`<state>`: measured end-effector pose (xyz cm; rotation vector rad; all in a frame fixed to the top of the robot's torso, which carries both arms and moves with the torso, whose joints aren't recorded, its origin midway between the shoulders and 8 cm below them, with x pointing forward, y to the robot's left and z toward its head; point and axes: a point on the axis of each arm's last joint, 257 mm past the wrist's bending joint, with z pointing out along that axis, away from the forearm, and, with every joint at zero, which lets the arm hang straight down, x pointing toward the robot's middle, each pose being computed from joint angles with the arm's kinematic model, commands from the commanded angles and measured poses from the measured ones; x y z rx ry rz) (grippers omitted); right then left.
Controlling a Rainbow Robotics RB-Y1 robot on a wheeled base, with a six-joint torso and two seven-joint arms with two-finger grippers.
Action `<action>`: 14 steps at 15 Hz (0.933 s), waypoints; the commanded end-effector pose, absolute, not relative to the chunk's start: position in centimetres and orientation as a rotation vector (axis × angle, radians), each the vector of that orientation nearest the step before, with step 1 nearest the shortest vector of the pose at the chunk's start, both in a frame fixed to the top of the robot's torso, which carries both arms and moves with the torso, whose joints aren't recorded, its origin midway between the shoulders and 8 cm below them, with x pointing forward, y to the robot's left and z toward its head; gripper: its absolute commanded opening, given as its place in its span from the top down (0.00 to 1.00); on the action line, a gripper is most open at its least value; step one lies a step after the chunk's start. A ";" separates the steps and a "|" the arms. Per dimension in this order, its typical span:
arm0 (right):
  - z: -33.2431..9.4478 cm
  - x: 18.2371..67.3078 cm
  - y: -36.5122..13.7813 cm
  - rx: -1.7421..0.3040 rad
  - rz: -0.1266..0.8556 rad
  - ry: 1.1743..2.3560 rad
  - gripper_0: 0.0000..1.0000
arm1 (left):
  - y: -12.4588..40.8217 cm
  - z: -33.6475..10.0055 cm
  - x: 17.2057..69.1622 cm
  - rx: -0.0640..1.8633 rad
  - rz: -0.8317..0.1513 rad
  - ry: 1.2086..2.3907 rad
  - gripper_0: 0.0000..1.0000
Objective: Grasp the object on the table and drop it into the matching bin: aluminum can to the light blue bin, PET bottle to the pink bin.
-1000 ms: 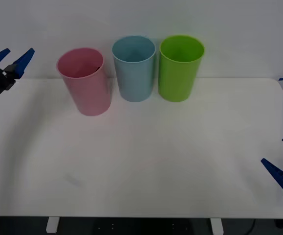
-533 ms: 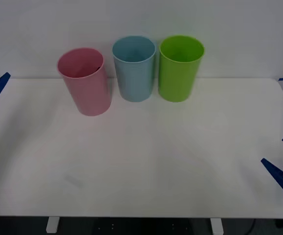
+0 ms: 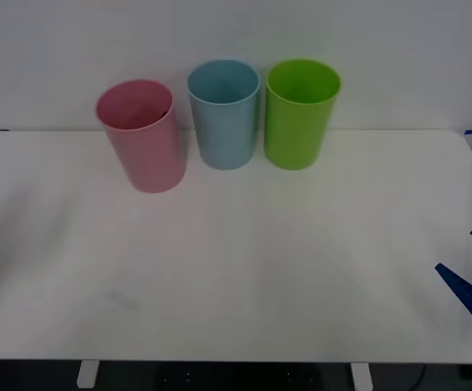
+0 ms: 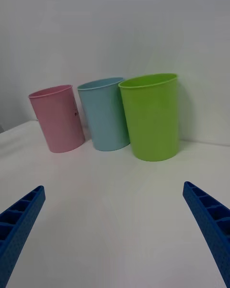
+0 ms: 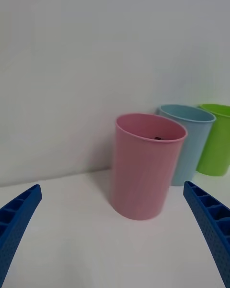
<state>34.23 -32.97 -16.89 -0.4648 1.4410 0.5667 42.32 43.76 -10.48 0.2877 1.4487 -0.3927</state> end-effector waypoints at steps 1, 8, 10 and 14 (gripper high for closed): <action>-16.9 34.2 -33.0 -0.465 0.567 1.441 0.00 | 43.6 -11.7 40.2 0.327 -0.385 1.459 0.00; -16.9 34.2 -33.0 -0.465 0.567 1.441 0.00 | 42.9 -13.7 36.6 0.377 -0.420 1.488 0.00; -16.9 34.2 -33.0 -0.465 0.567 1.441 0.00 | 42.4 -13.9 36.2 0.388 -0.431 1.491 0.00; -16.9 34.2 -33.0 -0.465 0.567 1.441 0.00 | 41.5 -14.5 36.2 0.395 -0.455 1.500 0.00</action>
